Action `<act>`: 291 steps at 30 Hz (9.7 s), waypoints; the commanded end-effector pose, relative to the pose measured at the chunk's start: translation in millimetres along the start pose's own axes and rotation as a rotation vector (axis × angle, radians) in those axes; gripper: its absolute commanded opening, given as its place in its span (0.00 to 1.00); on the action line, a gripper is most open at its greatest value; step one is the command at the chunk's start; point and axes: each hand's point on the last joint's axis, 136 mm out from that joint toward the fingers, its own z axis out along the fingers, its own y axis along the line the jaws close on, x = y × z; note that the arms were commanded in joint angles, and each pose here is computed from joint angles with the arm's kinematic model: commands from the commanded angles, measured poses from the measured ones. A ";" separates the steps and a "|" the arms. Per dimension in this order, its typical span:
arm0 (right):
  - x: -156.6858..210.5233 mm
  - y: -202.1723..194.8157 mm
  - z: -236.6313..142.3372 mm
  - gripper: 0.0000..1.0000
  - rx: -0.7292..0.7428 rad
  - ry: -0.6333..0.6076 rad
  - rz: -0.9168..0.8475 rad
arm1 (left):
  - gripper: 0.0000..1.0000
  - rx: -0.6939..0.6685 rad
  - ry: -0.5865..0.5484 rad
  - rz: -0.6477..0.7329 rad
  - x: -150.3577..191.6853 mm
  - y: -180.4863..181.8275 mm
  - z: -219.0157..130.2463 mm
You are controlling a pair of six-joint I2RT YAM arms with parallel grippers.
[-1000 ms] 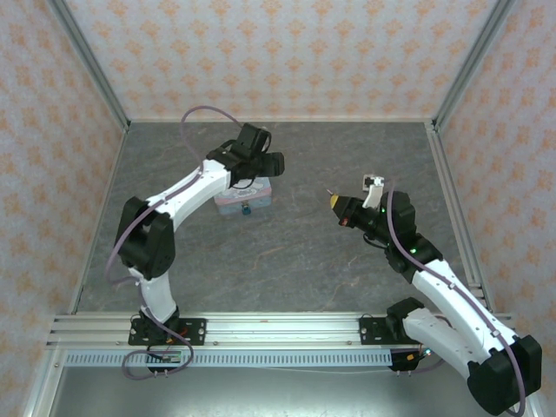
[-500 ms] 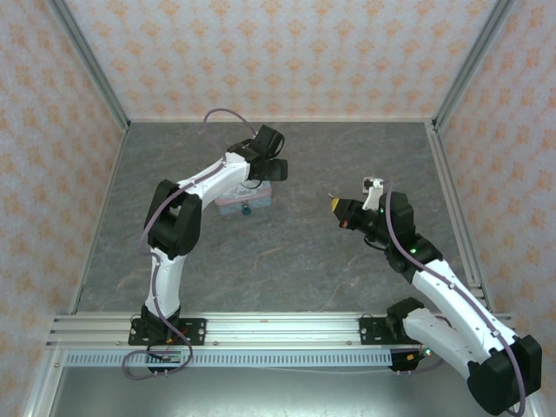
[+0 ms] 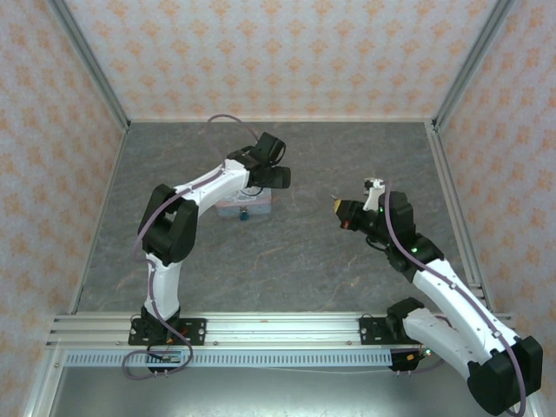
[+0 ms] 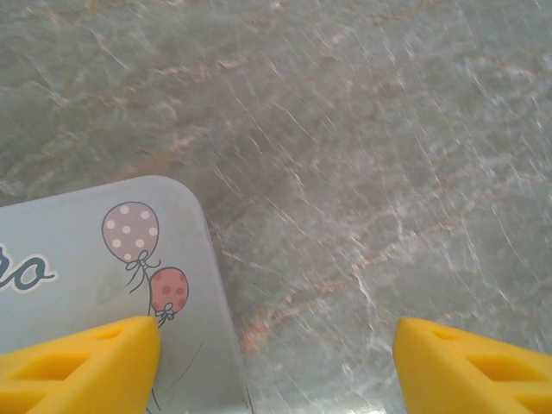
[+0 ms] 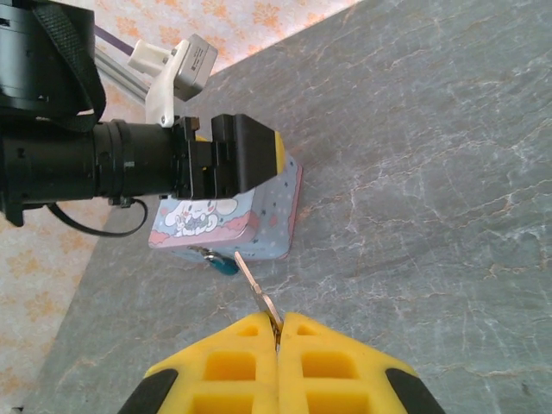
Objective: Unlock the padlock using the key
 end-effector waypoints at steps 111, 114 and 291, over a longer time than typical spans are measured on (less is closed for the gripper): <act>47.7 -32.2 166.0 0.00 0.076 0.327 0.170 | 0.60 0.623 -0.120 0.086 124.4 -6.8 -24.5; 46.5 -31.8 166.2 0.00 0.072 0.325 0.165 | 0.58 0.632 -0.121 0.086 124.9 -8.1 -21.6; 90.5 -40.4 120.4 0.00 0.026 0.021 -0.331 | 0.20 0.696 0.045 -0.540 71.2 -92.0 -37.2</act>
